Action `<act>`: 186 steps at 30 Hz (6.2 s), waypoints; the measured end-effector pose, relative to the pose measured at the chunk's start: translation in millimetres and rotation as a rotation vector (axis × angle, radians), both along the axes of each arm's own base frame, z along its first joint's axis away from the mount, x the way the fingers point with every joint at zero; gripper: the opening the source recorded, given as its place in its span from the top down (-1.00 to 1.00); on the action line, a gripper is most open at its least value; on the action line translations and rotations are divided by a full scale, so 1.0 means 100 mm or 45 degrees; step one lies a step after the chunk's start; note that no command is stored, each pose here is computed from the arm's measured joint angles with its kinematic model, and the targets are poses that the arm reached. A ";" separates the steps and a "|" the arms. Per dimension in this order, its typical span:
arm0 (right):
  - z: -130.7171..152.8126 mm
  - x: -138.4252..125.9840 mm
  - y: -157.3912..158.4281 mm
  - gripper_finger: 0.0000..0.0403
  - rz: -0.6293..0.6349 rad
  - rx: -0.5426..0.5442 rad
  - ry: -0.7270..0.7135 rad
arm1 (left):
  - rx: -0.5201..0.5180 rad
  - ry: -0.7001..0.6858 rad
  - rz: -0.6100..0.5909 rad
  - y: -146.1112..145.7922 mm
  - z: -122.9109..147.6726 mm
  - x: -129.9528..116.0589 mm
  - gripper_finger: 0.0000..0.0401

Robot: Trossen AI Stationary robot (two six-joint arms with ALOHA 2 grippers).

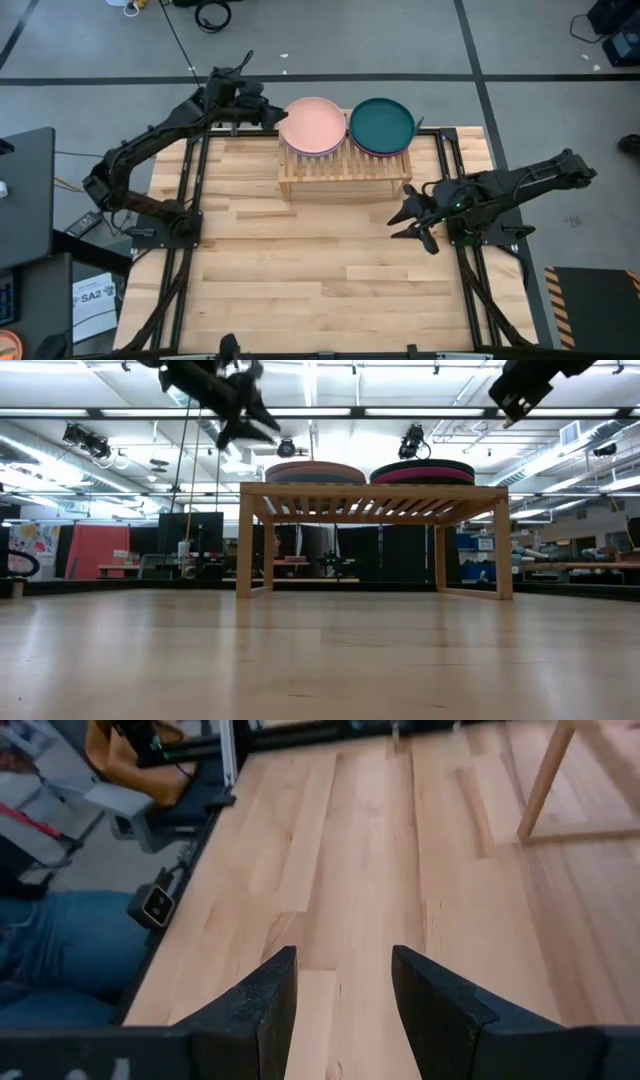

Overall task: Place and stack plates onto a shelf
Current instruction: Return to Home Position

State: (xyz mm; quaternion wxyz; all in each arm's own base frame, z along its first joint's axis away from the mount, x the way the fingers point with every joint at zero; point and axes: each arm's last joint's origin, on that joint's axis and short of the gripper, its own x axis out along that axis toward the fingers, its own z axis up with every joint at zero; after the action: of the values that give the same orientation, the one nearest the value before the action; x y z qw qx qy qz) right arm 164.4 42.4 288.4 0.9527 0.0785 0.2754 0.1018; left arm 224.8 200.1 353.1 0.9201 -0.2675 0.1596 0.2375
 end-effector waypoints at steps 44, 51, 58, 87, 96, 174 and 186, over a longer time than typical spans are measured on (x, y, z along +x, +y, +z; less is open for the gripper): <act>-0.73 -0.74 -0.26 0.16 -0.267 -0.044 -0.643 | 0.656 -0.541 -0.633 -1.77 -1.70 -1.08 0.23; -0.83 -0.82 -0.28 0.16 -0.263 -0.059 -0.724 | 0.671 -0.554 -0.664 -1.78 -1.76 -1.10 0.23; -0.96 -0.78 -0.28 0.16 -0.317 -0.116 -0.683 | 0.632 -0.512 -0.676 -1.78 -1.80 -1.09 0.23; -1.16 -0.72 -0.28 0.16 -0.320 -0.183 -0.612 | 0.451 -0.064 -0.495 -1.73 -2.13 -1.13 0.23; -1.16 -0.72 -0.28 0.16 -0.320 -0.183 -0.612 | 0.594 0.003 -0.328 -1.68 -2.11 -1.13 0.23; -1.16 -0.72 -0.28 0.16 -0.318 -0.181 -0.612 | 0.741 -0.602 -0.479 -1.96 -1.72 -1.29 0.23; -1.16 -0.72 -0.28 0.16 -0.318 -0.181 -0.612 | 0.744 -0.599 -0.480 -1.96 -1.72 -1.29 0.23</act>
State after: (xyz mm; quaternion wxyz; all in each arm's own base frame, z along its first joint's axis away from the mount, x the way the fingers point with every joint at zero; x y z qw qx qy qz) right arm 92.0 14.8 172.1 0.9990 0.0183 0.0361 -0.0205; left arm 95.9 4.2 181.1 0.9960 -0.0082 -0.0827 0.0327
